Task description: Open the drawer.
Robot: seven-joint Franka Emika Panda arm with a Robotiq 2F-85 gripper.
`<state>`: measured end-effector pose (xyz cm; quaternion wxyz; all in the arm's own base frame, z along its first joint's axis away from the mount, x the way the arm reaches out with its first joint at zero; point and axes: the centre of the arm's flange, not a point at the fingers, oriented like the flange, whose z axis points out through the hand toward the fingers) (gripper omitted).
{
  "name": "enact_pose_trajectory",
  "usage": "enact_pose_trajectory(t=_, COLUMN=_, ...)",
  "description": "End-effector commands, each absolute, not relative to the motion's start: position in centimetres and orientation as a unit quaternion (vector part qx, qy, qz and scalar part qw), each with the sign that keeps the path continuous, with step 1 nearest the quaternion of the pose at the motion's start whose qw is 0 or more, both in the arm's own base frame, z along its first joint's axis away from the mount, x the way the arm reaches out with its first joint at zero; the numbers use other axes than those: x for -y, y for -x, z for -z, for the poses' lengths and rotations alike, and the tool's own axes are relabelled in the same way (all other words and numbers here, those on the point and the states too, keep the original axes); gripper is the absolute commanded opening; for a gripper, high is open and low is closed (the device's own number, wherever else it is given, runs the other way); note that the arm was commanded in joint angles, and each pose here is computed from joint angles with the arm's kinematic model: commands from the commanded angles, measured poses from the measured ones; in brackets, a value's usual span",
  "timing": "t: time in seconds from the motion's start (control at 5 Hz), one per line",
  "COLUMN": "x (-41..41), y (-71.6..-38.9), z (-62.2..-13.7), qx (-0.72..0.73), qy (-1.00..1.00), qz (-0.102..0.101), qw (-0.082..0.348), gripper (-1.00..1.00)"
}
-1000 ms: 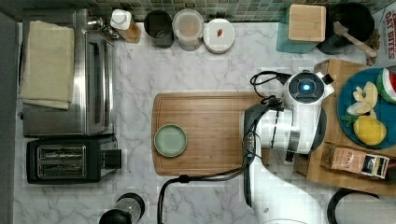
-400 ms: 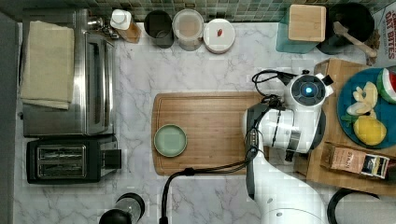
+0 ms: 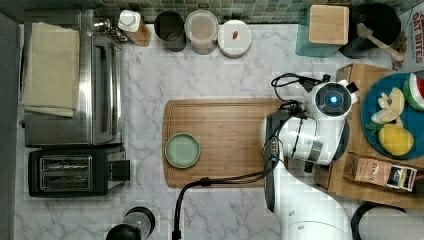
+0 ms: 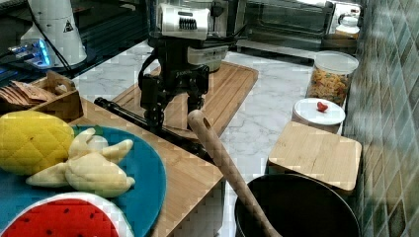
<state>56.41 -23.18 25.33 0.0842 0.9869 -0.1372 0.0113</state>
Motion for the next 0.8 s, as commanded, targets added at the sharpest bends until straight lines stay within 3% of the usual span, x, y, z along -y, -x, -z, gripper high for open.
enact_pose_trajectory(t=0.2, x=19.2, y=-57.5, z=-22.5, qx=0.110, qy=-0.992, qz=0.008, qw=0.055, gripper=1.00)
enact_pose_trajectory(t=0.4, x=15.9, y=-58.7, z=-23.6, qx=0.099, qy=-0.994, qz=0.026, qw=0.030, gripper=1.00)
enact_pose_trajectory(t=0.8, x=4.6, y=-60.8, z=-22.8, qx=0.122, qy=-0.992, qz=-0.008, qw=0.011, gripper=1.00)
